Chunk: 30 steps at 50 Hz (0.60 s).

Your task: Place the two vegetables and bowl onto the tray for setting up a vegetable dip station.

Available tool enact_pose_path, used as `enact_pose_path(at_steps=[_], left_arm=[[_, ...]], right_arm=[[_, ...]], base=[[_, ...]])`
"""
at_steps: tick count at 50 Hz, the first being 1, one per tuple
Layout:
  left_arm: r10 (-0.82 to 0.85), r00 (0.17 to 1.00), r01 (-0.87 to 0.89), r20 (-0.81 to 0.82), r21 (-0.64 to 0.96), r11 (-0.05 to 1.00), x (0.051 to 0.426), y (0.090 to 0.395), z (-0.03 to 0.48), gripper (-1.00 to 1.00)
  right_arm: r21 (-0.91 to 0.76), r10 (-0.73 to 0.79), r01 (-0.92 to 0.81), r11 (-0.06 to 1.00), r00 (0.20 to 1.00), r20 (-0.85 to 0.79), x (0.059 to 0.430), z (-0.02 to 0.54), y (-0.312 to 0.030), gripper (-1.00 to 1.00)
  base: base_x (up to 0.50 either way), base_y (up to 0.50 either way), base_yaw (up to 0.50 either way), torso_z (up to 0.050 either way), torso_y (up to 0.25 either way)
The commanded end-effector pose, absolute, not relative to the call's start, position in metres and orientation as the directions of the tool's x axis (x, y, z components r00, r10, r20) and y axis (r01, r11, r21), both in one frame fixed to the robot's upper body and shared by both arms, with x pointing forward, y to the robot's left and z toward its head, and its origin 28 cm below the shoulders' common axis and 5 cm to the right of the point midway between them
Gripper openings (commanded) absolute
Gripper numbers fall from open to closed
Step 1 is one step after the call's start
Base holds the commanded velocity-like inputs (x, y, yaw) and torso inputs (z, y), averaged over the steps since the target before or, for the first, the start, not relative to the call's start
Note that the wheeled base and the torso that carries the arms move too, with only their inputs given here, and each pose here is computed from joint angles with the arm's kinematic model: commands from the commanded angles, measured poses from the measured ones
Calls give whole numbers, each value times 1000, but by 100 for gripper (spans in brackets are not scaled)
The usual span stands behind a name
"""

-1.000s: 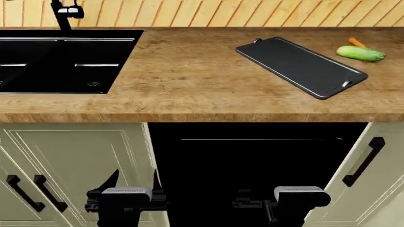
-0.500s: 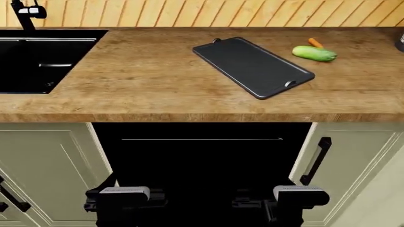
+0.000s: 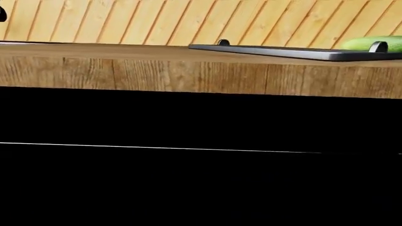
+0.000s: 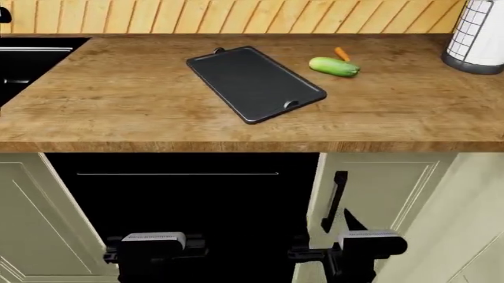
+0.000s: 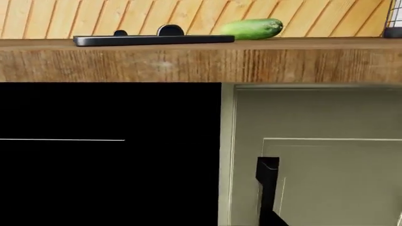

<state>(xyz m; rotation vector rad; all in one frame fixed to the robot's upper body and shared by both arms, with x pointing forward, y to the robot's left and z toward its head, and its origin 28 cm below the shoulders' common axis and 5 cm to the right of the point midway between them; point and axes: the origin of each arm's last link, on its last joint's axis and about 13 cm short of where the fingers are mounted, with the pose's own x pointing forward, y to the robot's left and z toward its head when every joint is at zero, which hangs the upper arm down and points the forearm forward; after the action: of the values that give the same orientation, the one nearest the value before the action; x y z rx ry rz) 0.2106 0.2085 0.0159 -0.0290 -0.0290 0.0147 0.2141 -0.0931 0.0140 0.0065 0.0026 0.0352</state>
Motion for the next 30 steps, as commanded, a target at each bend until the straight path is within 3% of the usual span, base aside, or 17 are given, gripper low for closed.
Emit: enact_pose_path(at_steps=[1, 26, 30], left_arm=[[25, 999, -25, 22, -25, 999, 210, 209, 15, 100], [16, 999, -15, 35, -25, 1000, 209, 208, 17, 100], [16, 999, -14, 51, -28, 1000, 207, 209, 17, 100]], right_arm=[[2, 37, -37, 999, 999, -1, 214, 13, -93, 100], [-4, 53, -53, 999, 999, 5, 213, 13, -92, 100], [-7, 50, -50, 999, 999, 3, 213, 13, -92, 100]], base=[[0, -500, 0, 0, 0], [0, -500, 0, 0, 0], [0, 0, 0, 0, 0]])
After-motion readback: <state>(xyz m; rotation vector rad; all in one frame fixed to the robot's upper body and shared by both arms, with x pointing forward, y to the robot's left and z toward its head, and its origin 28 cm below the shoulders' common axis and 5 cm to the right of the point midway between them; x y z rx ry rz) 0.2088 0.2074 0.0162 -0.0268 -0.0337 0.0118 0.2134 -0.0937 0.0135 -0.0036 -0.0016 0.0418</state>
